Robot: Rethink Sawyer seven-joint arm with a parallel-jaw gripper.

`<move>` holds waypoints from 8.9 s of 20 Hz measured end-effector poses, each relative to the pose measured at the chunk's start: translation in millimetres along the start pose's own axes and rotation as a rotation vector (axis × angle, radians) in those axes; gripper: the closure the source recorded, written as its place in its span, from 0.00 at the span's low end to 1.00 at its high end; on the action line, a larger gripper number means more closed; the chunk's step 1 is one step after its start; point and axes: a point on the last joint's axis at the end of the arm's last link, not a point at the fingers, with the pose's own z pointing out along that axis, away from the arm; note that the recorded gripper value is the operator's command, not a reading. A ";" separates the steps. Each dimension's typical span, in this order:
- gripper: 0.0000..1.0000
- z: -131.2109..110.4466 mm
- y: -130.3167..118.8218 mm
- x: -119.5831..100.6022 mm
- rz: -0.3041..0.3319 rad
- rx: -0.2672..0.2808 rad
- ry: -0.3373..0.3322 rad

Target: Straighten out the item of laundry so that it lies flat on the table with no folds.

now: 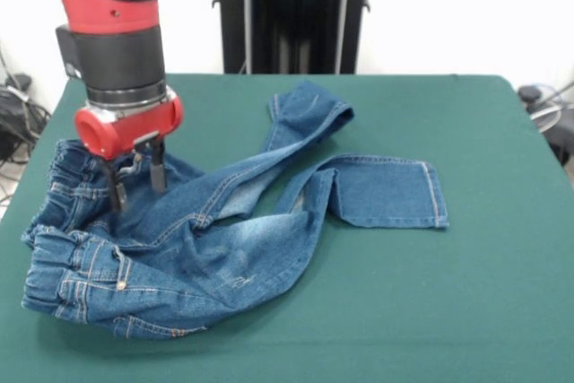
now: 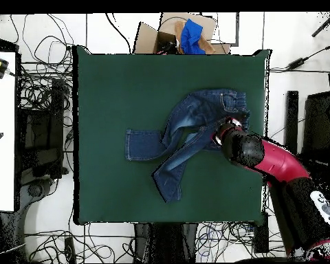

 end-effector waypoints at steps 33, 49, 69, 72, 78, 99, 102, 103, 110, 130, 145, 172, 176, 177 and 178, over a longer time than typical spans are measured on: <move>1.00 46.7 63.3 48.0 0.067 0.009 0.081; 1.00 47.4 76.1 47.5 0.068 0.012 0.076; 1.00 42.8 77.9 63.2 0.096 0.040 0.078; 1.00 39.6 72.6 85.9 0.136 0.045 0.085; 1.00 27.5 64.8 157.8 0.254 0.035 0.108; 1.00 -5.8 101.7 323.5 0.407 -0.038 0.148; 1.00 -4.2 110.8 339.4 0.422 -0.052 0.152; 1.00 -2.1 117.1 348.1 0.428 -0.062 0.154; 1.00 9.3 142.0 363.5 0.433 -0.094 0.148; 0.00 -12.9 157.2 377.2 0.416 -0.037 0.164; 0.00 -36.2 159.0 369.7 0.404 -0.035 0.174; 0.00 -139.0 286.0 183.0 0.405 -0.218 0.165; 0.00 -104.0 291.9 165.0 0.456 -0.127 0.106; 0.00 -95.8 294.4 161.1 0.476 -0.110 0.090; 0.00 -87.6 296.8 157.2 0.496 -0.093 0.075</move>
